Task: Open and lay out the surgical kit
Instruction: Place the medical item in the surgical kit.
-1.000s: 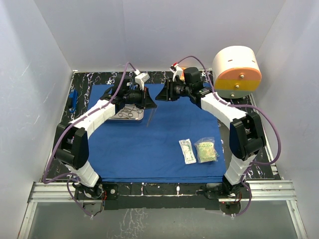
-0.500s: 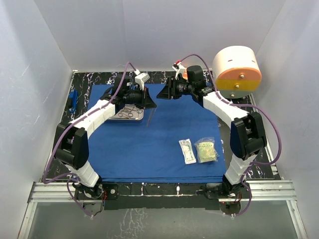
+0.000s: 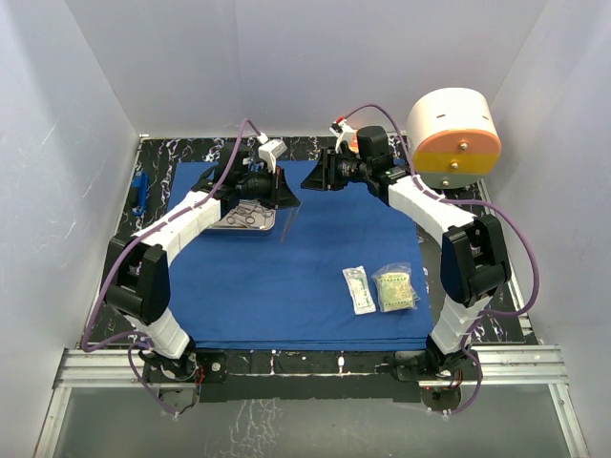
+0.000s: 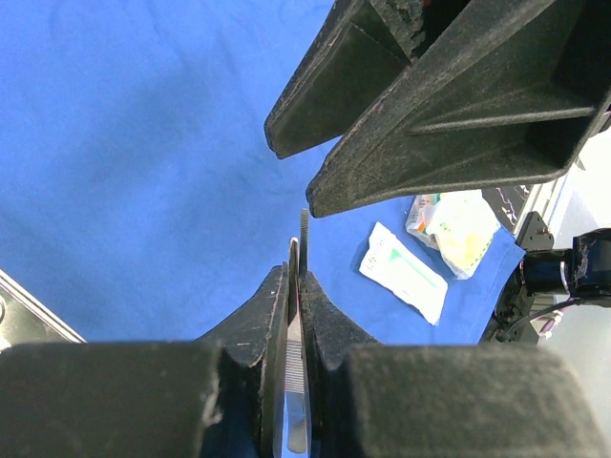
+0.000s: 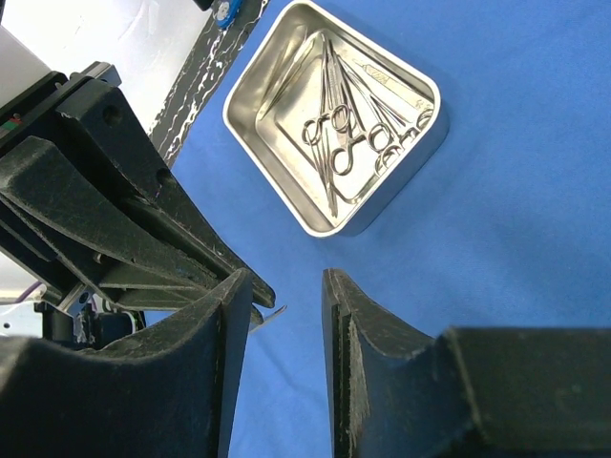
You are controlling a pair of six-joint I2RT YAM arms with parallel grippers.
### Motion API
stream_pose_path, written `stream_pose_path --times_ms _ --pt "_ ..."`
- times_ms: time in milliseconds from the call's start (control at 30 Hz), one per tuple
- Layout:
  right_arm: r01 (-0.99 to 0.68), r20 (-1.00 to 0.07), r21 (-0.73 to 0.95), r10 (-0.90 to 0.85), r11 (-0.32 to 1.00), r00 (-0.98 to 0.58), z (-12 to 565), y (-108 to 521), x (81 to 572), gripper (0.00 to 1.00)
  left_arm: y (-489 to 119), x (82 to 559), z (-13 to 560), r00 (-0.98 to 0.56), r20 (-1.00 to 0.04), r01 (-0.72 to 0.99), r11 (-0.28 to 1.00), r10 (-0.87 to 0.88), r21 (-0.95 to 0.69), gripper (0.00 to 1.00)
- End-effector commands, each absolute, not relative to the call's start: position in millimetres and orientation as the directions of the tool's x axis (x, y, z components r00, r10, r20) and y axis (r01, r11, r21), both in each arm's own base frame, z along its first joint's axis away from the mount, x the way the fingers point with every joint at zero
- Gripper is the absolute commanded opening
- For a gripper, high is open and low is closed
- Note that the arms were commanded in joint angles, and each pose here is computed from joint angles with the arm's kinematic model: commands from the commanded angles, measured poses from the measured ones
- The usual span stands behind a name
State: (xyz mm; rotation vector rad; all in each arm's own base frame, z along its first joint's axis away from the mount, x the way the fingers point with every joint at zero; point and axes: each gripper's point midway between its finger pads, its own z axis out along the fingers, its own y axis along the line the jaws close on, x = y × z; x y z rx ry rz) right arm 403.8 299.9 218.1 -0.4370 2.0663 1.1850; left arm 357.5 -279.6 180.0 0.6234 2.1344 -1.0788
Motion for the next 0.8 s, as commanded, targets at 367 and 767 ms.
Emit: stream_pose_path --times_ms 367,767 --pt "-0.611 -0.719 0.608 0.023 0.508 -0.695 211 312 399 0.30 -284 360 191 -0.637 -0.760 0.691 0.532 0.126 -0.490 0.00" --pt "-0.592 -0.703 0.609 0.013 0.528 -0.711 199 315 399 0.22 -284 361 189 -0.636 -0.761 0.691 0.534 0.128 -0.487 0.00"
